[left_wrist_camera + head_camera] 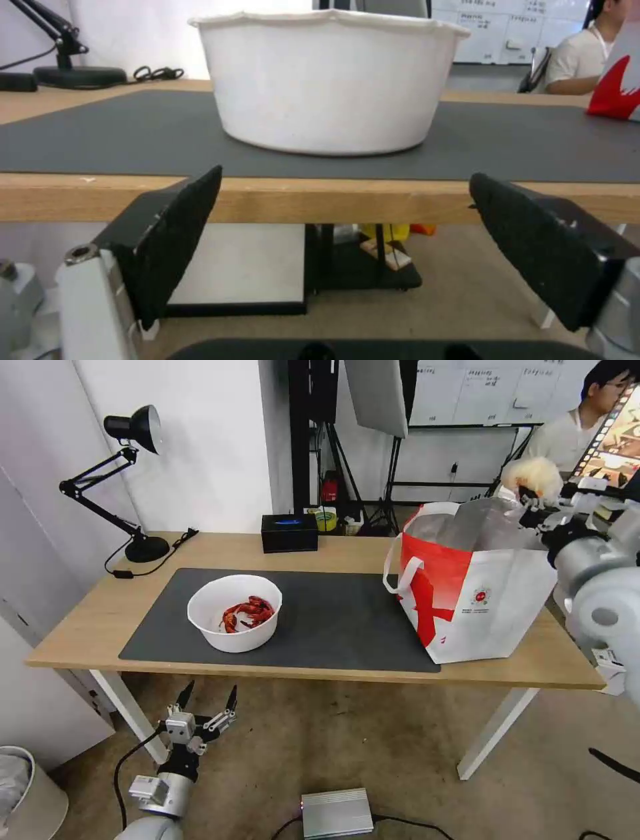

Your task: Pick up the trash from the table and place it into the takeout bag.

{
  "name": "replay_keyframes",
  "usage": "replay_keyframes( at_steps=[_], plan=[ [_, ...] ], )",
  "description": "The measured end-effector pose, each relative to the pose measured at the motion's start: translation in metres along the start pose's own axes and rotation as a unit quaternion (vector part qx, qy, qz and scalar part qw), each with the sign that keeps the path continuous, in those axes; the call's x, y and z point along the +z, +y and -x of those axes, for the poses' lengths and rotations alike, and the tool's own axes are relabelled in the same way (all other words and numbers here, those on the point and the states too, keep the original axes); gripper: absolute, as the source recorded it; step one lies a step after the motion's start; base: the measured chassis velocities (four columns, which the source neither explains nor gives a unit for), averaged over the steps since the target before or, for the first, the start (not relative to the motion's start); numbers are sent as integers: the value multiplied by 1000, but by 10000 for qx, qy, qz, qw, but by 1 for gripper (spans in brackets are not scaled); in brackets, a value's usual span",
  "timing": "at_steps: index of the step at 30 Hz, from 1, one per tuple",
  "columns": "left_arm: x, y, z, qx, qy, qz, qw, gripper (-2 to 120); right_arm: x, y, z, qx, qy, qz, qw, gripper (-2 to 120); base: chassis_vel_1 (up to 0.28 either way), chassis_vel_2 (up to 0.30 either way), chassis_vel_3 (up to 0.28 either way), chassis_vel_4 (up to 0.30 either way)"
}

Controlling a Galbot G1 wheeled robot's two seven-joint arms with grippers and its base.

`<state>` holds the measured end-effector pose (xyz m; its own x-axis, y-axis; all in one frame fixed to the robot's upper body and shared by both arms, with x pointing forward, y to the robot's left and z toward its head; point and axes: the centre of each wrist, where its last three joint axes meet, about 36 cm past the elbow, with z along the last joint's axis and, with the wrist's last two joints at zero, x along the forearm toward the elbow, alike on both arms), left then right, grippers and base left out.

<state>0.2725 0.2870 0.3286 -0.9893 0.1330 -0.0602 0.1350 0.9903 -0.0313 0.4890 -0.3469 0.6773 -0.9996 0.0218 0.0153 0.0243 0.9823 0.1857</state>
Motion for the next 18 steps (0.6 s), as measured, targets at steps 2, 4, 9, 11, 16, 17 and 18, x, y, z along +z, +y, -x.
replay_keyframes(
  at_steps=[2,4,9,11,16,17,18],
  plan=[
    [0,1,0,-10,-3,-4,10000,100,-4,4,5,23,180,121,9998,0,0,0,0,0],
    [0,2,-1,-34,-11,-18,10000,100,-9,7,12,101,411,236,9988,0,0,0,0,0],
    [0,5,-2,-67,-28,-20,10000,100,-11,9,21,276,770,336,9961,0,0,0,0,0],
    [0,6,-2,-79,-35,-18,10000,100,-9,8,25,355,956,358,9941,0,0,0,0,0],
    [1,6,-2,-84,-46,-20,10000,100,-7,6,28,418,1103,345,9924,0,0,0,0,0],
    [1,6,-2,-82,-47,-22,10000,100,-6,6,28,418,1112,349,9923,0,0,0,0,0],
    [1,6,-2,-82,-47,-22,10000,100,-6,6,28,418,1112,349,9923,0,0,0,0,0]
  ],
)
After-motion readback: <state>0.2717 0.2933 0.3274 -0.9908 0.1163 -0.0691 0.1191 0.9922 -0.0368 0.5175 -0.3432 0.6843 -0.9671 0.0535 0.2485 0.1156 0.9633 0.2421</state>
